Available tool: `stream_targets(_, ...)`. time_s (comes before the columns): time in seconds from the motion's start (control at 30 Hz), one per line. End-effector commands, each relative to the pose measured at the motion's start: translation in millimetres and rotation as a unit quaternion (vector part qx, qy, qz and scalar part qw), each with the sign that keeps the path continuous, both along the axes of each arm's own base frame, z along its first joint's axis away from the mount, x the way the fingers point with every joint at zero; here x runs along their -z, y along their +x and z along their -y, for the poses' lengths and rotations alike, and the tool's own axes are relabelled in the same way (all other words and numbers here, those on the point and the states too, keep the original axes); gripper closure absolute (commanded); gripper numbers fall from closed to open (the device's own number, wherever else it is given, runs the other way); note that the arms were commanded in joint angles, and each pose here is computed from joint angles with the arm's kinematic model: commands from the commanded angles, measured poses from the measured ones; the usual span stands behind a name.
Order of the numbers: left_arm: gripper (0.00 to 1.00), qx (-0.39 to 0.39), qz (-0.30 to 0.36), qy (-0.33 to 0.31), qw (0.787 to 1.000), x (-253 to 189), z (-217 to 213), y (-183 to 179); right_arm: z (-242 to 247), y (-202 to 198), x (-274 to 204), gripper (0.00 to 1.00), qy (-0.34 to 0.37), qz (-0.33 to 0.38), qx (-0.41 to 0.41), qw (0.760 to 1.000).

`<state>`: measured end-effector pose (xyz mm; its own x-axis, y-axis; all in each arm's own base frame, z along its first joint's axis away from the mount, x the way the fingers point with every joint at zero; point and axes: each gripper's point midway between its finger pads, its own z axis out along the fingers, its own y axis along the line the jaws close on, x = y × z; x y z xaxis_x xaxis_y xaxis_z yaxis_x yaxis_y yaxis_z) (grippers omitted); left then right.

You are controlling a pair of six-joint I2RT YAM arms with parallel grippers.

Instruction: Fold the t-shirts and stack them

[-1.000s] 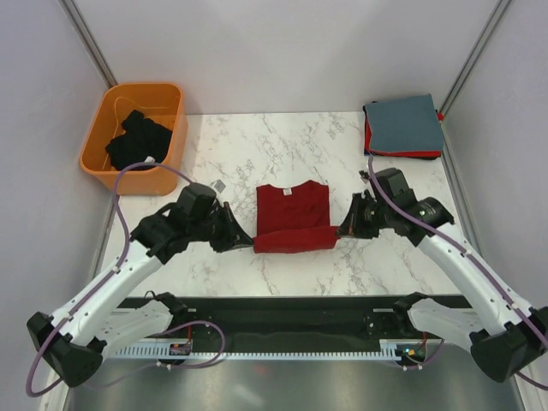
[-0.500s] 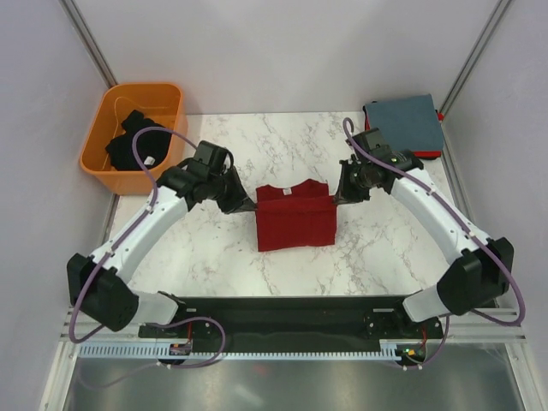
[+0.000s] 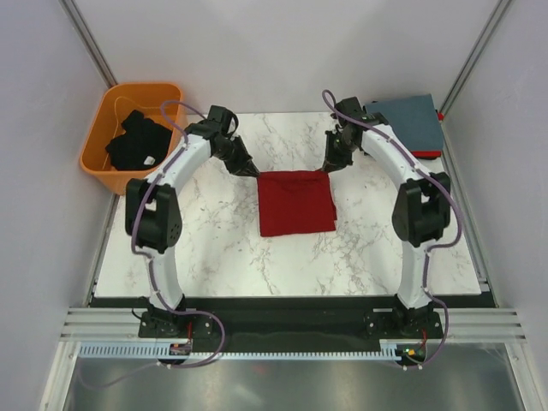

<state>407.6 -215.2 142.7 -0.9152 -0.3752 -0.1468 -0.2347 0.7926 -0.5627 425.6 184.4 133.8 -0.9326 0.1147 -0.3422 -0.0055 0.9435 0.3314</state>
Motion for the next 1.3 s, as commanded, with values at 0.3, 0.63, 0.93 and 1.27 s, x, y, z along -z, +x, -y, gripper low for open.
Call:
stream_targets(0.3,0.38,0.056,0.002,-0.016,0.998,-2,1,69,18,36,9,0.17,-0.013,0.025,0.020,0.999)
stream_targets(0.63,0.41,0.080,-0.002,0.053,0.995,-19,-23,-46,6,-63,37,0.31,0.082,0.012,0.015,0.996)
stream_targets(0.93,0.43,0.074,0.007,0.056,0.996,-19,-54,-157,4,-99,89,0.45,0.081,-0.018,0.010,0.997)
stream_targets(1.27,0.43,0.086,0.041,0.090,0.991,-12,-81,-205,-48,-160,79,0.39,0.111,-0.021,-0.053,0.992)
